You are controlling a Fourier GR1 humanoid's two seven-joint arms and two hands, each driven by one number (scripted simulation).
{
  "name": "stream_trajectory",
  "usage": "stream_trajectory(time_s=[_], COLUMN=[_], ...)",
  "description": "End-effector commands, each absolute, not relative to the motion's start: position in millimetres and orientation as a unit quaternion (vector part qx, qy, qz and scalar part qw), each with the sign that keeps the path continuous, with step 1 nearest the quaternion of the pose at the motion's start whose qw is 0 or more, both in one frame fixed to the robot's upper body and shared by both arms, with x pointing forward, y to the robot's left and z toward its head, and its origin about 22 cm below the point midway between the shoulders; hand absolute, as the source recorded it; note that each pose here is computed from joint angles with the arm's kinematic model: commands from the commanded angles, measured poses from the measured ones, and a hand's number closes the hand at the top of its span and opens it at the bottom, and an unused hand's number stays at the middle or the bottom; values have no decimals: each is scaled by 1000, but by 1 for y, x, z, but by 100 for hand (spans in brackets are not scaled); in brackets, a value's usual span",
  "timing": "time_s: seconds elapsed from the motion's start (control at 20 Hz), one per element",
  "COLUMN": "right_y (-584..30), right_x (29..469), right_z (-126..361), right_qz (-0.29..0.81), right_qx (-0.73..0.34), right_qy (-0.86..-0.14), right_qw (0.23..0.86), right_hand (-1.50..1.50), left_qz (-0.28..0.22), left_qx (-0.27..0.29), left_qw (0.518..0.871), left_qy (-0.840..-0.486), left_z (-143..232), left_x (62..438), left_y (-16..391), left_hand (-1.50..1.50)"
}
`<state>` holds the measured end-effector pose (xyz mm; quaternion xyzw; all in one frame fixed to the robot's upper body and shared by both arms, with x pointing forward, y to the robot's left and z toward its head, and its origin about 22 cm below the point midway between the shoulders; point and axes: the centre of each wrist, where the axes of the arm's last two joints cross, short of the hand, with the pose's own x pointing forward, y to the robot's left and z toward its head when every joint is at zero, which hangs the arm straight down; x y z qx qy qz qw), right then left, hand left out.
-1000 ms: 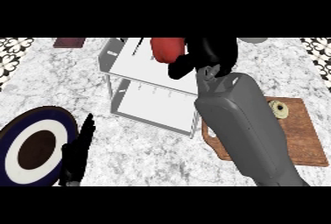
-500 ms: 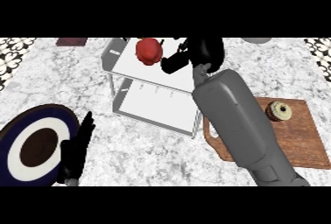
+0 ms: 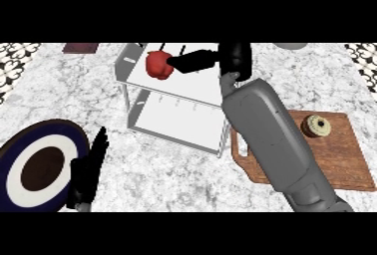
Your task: Pick the bell pepper from the cutting board and place it in the tiered basket
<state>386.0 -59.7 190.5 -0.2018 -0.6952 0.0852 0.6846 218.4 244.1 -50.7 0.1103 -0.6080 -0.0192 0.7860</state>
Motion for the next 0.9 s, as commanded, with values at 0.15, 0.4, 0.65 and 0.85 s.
stream_trajectory(time_s=[0.15, 0.4, 0.65, 0.85], right_y=[-102, -171, -249, -313], right_x=[382, 367, 312, 265], right_z=[221, 221, 233, 238], right_qz=[-66, -122, -147, -137], right_qx=[-240, -306, -304, -314], right_qy=[-735, -704, -699, -695], right_qw=[631, 630, 630, 632], right_hand=[-150, -150, -150, -150], left_qz=[-5, -1, 8, 19], left_qx=[124, 137, 138, 133], left_qw=[790, 791, 787, 792], left_qy=[-600, -596, -601, -595], left_z=[-49, -70, -53, -67], left_x=[221, 198, 203, 189], left_y=[253, 255, 258, 258], left_hand=[0, 0, 0, 0])
